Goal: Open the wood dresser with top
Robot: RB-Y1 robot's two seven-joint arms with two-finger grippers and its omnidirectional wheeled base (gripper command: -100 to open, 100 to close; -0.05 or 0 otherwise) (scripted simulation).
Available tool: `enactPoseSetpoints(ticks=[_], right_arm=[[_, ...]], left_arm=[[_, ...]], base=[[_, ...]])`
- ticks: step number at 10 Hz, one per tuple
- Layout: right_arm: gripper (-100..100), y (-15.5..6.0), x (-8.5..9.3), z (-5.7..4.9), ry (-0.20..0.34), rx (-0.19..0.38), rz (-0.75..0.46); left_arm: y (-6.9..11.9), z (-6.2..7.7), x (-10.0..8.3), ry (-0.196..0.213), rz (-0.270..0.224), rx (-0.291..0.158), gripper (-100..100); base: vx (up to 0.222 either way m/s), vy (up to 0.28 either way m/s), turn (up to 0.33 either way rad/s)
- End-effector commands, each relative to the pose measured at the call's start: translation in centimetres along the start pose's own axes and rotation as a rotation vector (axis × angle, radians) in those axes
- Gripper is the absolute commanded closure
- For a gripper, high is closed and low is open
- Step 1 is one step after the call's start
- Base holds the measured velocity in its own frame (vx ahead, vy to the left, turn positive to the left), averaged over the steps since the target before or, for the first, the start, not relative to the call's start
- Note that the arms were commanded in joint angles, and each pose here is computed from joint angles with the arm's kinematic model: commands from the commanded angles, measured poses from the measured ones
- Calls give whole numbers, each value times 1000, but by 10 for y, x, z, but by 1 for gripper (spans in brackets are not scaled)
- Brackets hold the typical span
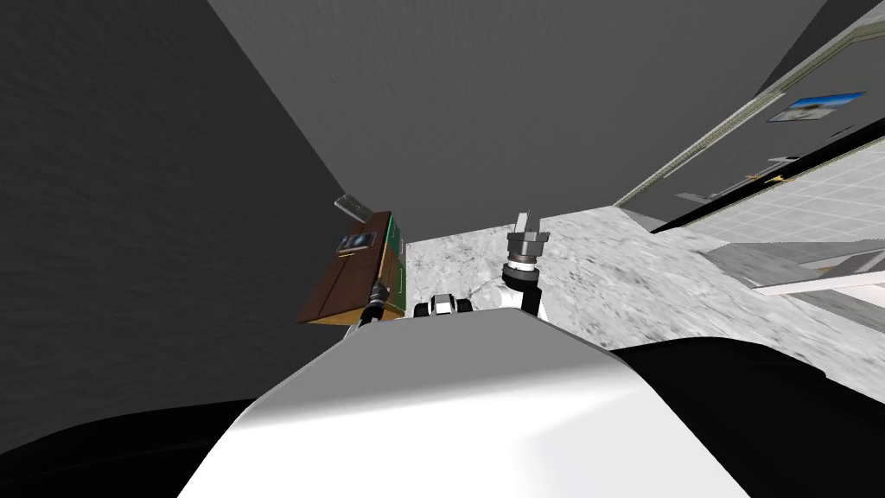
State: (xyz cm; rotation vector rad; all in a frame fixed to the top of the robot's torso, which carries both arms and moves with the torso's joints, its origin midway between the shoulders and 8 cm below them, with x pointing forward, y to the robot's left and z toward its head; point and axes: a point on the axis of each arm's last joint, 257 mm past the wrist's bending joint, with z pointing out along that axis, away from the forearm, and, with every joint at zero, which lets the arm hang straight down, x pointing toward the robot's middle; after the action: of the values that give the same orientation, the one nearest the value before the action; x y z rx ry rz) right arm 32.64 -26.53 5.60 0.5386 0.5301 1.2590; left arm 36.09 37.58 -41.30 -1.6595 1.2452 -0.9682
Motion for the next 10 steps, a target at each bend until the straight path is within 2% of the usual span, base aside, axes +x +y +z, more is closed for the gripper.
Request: enactPoseSetpoints(ticks=[1,2,3,6,7,9,10], right_arm=[[0,0,0,0,0,0,0],[0,0,0,0,0,0,0],[0,0,0,0,0,0,0],[0,0,0,0,0,0,0],[0,0,0,0,0,0,0],[0,0,0,0,0,0,0],[0,0,0,0,0,0,0]], left_arm=[[30,-1,-18,-39,-16,-74,-100],[42,-2,-27,-59,-23,-107,-100],[45,-3,-29,-62,-23,-114,-100],[84,-11,-60,-128,-40,-218,-100],[84,-11,-60,-128,-40,-218,-100],[104,-18,-79,-167,-47,-273,-100],[119,-24,-95,-200,-51,-315,-100]], base=[[42,38,-220],[43,59,-300],[30,46,-80],[44,42,-252],[33,43,-42],[25,42,-182],[42,59,-345]])
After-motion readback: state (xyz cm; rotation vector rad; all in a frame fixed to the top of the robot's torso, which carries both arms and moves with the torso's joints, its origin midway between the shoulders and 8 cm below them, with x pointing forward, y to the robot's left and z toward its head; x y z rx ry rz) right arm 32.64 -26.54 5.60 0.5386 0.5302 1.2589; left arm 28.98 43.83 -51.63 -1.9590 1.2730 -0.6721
